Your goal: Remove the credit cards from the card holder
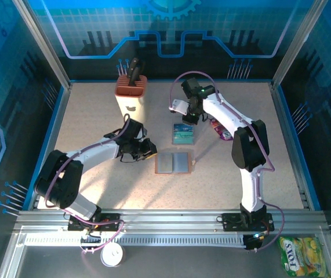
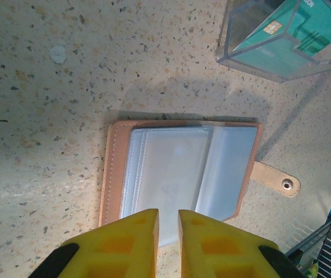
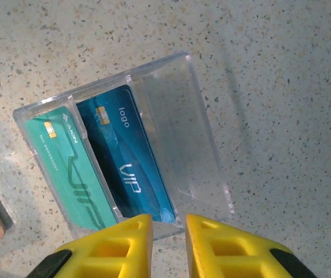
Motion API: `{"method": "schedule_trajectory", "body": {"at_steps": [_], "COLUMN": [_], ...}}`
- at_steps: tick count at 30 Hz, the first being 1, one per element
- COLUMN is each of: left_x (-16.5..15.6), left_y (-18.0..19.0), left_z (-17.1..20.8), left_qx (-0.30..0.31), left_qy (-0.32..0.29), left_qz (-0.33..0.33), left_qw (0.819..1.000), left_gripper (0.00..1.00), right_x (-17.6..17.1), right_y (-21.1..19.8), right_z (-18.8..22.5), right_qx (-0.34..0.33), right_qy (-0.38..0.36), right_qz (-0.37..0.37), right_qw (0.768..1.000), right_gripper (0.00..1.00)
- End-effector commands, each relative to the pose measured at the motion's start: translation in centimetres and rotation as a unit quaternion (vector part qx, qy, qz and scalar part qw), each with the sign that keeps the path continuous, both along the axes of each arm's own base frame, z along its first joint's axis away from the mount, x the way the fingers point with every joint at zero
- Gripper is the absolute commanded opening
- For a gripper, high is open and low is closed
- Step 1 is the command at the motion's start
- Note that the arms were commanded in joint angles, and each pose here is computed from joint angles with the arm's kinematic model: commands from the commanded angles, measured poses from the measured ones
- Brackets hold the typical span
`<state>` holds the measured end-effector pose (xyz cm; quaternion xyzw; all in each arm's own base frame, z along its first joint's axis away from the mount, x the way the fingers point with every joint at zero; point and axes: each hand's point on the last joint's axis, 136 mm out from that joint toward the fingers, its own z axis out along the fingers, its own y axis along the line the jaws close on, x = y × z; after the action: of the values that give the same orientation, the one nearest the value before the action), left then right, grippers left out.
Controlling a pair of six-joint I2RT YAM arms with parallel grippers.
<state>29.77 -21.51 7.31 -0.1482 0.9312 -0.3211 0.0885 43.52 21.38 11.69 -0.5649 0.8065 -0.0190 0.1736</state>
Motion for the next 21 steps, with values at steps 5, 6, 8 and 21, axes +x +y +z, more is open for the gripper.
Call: {"method": "schedule_trajectory", "body": {"at_steps": [5,6,8,21], "left_x": [-0.7,-0.8,-0.8,-2.0], "left_y": [0.3,0.2,0.1,0.1], "left_z": [-0.2,-0.3,-0.3,-1.6], "left_qx": [-0.005,-0.007,-0.01,-0.016], "left_qy": [0.001,0.001,0.001,0.017], "left_qz": [-0.009,-0.009,-0.011,-0.024], "left_qw": [1.0,1.0,1.0,0.999], "left_gripper": [0.17,0.17,0.17,0.15], "right_x": [-0.1,-0.1,-0.1,-4.4], "right_y": [0.2,0.4,0.9,4.8], "right_z": [2.0,2.2,2.5,2.9], "right_qx": [0.03,0.039,0.062,0.226], "right_qy": [-0.023,-0.025,-0.026,0.034], "right_qz": [-0.05,-0.063,-0.093,-0.274], "right_qw": [0.998,0.997,0.993,0.934], "right_gripper": [0.24,0.24,0.24,0.17]}}
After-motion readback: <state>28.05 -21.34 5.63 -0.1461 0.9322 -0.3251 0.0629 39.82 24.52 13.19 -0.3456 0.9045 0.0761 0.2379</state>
